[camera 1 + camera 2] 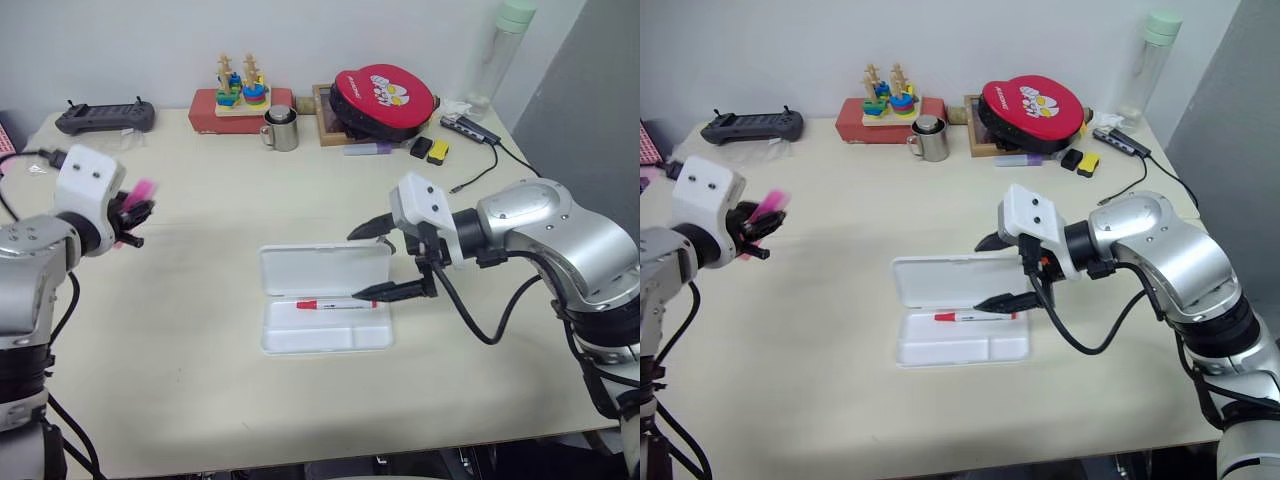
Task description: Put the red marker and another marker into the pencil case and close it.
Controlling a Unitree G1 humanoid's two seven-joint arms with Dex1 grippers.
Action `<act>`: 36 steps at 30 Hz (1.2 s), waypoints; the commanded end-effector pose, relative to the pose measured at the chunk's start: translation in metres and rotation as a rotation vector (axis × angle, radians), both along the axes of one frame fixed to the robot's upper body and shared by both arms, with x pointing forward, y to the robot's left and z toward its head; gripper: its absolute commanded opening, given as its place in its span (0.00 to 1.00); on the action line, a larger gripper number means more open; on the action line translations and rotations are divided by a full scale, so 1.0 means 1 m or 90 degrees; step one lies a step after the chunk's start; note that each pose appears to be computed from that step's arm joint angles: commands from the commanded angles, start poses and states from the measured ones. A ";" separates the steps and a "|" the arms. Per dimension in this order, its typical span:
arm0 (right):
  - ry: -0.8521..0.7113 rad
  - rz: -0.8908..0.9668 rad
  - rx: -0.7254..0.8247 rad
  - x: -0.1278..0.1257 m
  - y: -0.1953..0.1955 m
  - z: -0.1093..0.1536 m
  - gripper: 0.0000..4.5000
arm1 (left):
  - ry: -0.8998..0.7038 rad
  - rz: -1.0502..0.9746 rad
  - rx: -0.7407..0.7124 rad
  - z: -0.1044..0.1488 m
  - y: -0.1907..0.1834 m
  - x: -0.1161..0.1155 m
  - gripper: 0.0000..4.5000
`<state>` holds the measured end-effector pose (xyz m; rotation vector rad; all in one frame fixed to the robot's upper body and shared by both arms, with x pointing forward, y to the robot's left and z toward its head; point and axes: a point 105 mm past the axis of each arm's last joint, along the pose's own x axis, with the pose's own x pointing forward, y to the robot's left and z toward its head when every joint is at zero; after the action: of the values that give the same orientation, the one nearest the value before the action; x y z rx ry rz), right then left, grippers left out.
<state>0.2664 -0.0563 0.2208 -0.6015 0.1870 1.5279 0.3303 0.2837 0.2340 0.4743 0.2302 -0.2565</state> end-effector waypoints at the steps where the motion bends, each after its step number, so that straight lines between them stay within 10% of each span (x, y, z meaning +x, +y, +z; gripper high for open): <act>1: -0.031 0.024 -0.007 -0.006 -0.004 0.005 1.00 | -0.012 -0.145 0.013 0.029 -0.037 -0.017 0.27; 19: -0.042 0.020 -0.033 -0.001 -0.012 -0.001 1.00 | 0.239 -0.631 0.071 -0.046 -0.145 -0.097 0.27; 36: -0.037 0.008 -0.033 0.000 -0.011 -0.003 1.00 | 0.191 -0.653 0.173 -0.108 -0.157 -0.077 0.27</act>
<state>0.2687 -0.0690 0.2144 -0.6672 0.2002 1.5199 0.2515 0.1305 0.1233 0.7677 0.3433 -1.3157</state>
